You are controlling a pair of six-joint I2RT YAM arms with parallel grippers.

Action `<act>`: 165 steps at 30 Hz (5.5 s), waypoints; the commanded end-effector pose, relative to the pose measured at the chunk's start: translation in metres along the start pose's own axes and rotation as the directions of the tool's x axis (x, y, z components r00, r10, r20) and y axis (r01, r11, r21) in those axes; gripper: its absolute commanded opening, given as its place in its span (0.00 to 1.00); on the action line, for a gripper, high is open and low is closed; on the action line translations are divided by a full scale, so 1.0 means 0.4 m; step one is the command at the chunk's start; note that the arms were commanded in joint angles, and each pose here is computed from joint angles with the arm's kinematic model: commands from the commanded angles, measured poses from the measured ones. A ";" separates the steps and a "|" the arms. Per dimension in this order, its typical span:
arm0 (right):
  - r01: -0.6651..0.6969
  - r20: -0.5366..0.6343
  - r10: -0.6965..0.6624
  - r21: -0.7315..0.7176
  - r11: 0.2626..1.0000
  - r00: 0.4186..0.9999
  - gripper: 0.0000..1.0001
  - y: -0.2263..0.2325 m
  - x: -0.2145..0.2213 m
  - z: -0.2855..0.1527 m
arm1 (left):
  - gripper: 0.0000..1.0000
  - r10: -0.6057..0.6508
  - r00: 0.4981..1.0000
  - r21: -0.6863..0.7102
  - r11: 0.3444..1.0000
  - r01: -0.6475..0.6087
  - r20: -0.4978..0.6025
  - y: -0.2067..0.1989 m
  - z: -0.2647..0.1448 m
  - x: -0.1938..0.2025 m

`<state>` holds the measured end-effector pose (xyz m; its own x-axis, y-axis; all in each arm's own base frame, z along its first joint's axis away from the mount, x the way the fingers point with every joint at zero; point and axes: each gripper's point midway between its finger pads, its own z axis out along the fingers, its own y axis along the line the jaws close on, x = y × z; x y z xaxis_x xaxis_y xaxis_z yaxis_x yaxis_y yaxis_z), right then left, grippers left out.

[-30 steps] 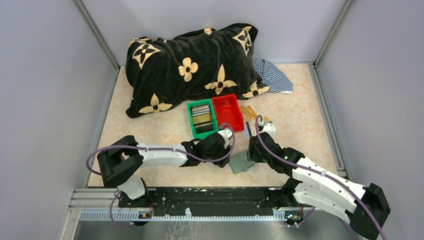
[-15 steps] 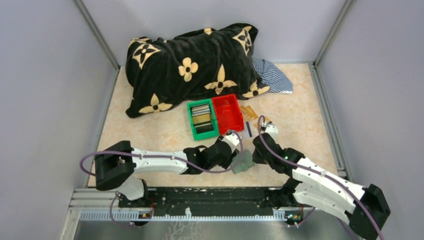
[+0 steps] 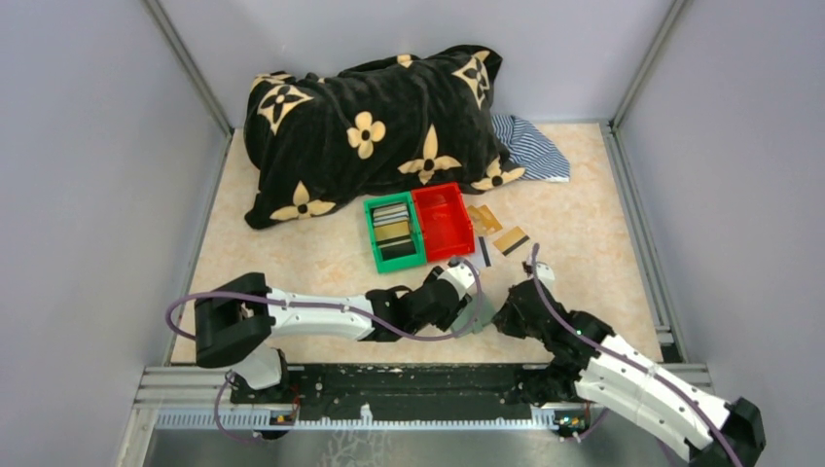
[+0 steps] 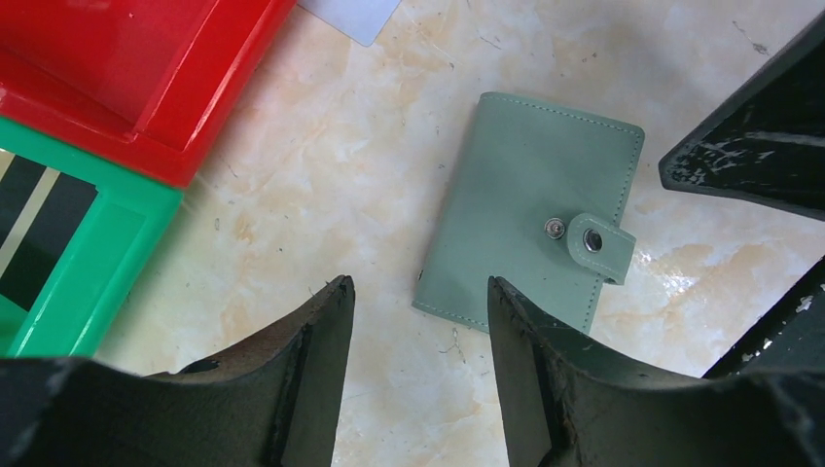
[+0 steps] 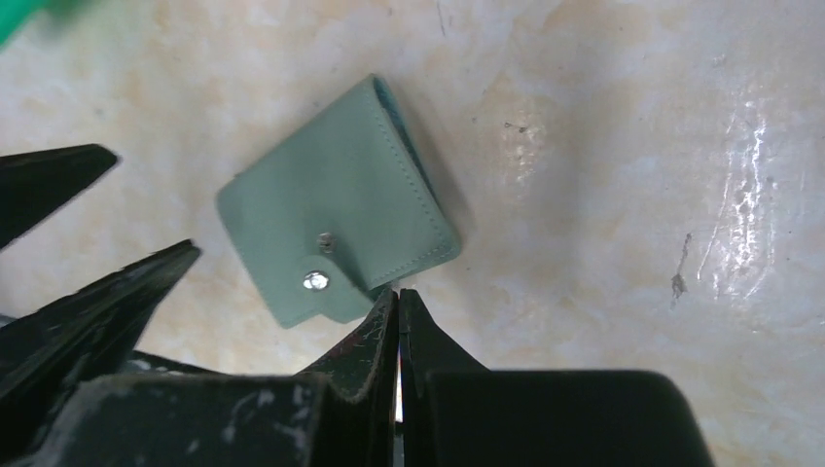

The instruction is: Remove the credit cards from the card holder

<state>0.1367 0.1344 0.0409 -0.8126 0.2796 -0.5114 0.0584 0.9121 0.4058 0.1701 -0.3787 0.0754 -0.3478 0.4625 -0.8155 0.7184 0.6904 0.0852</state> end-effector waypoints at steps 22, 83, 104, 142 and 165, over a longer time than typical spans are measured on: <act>-0.051 -0.008 0.051 -0.006 0.999 0.999 0.00 0.000 0.023 0.043 | 0.59 -0.010 1.000 0.002 1.000 0.010 0.027 -0.015 0.008 -0.031; 0.043 0.116 -0.029 -0.116 0.992 0.993 0.00 0.132 -0.169 0.048 | 0.59 -0.022 1.000 -0.097 0.995 0.023 0.011 0.044 -0.015 0.003; -0.005 0.025 0.008 -0.135 0.991 1.000 0.00 0.071 -0.075 0.100 | 0.59 -0.017 0.999 -0.102 0.995 0.012 -0.046 0.041 0.043 0.048; 0.088 0.101 -0.057 -0.334 0.938 0.993 0.00 0.226 -0.171 0.097 | 0.58 -0.076 0.992 -0.085 0.994 0.067 -0.101 0.081 0.042 0.126; 0.141 0.092 -0.111 -0.476 0.868 0.990 0.00 0.300 -0.164 0.086 | 0.58 -0.150 0.988 -0.009 0.989 0.150 0.018 0.079 -0.015 0.048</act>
<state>0.2021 0.2169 0.0618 -0.8106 0.1922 -0.5532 -0.2355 0.7579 0.6083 0.1817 -0.3398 0.0480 -0.4468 0.4061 -0.7972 0.6524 0.7576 0.0203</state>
